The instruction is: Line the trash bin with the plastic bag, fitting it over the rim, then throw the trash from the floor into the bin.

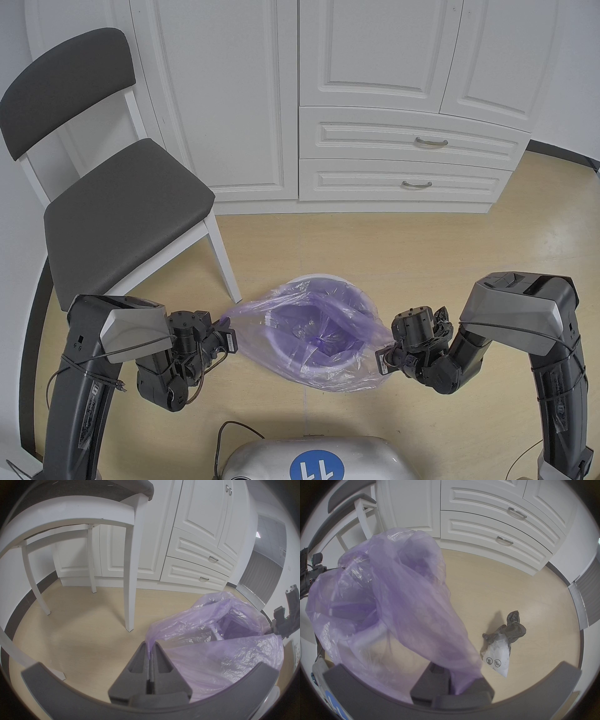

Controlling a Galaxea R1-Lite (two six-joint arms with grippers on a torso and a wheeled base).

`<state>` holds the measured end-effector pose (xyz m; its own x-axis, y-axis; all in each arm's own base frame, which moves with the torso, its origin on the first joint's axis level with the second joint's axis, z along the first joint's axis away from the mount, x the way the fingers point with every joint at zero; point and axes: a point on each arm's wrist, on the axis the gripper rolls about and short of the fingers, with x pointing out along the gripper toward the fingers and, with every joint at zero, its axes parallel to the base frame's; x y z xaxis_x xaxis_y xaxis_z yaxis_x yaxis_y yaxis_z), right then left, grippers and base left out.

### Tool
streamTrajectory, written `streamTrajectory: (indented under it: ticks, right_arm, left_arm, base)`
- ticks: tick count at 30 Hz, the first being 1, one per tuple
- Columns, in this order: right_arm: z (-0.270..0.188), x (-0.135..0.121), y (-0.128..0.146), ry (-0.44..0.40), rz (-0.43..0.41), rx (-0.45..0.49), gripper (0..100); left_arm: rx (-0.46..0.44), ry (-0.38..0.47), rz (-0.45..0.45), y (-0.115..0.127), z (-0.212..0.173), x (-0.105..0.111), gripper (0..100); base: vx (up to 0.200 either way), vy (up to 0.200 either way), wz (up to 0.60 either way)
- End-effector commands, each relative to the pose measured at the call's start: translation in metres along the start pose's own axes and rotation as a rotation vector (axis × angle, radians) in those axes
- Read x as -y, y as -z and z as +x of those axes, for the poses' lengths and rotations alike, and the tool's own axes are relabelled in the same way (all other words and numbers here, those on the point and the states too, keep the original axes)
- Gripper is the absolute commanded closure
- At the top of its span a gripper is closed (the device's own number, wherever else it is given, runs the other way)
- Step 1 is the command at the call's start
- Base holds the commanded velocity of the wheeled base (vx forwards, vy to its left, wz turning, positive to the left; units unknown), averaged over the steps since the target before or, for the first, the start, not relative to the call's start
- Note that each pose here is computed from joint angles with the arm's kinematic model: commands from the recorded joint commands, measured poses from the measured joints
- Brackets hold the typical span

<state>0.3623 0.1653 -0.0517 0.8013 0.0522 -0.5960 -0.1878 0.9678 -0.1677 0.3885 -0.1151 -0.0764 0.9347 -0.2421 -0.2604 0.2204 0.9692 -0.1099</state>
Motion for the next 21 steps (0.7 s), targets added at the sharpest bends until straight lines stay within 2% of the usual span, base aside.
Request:
streamTrajectory:
  ticks: [1,6,11,12,17,19,21]
  right_arm:
    - [0.004,-0.001,0.0,0.009,0.006,0.01,100]
    - [0.011,-0.002,-0.003,0.051,0.028,0.049,100]
    - [0.007,-0.001,-0.001,0.051,0.022,0.043,100]
    - [0.005,0.0,-0.002,0.051,0.023,0.046,0]
    - [-0.023,0.013,-0.006,0.035,-0.012,0.032,0]
    - [-0.042,0.025,-0.011,-0.019,-0.052,0.035,0]
    - [-0.053,0.031,-0.015,-0.057,-0.053,0.047,0]
  left_arm:
    - [0.018,-0.008,-0.002,-0.004,0.003,-0.003,100]
    - [0.025,-0.021,-0.001,-0.003,0.007,-0.009,100]
    - [0.017,-0.005,0.003,-0.002,0.002,-0.003,100]
    - [0.015,-0.003,0.004,-0.002,0.001,-0.002,100]
    - [0.015,0.005,0.006,-0.004,-0.003,0.002,100]
    - [0.011,0.013,0.008,-0.005,-0.006,0.005,100]
    - [0.017,0.014,0.008,-0.009,-0.008,0.006,100]
  base:
    - [0.0,0.0,0.0]
    - [0.0,0.0,0.0]
    - [0.0,0.0,0.0]
    - [0.0,0.0,0.0]
    - [0.0,0.0,0.0]
    - [0.0,0.0,0.0]
    - [0.0,0.0,0.0]
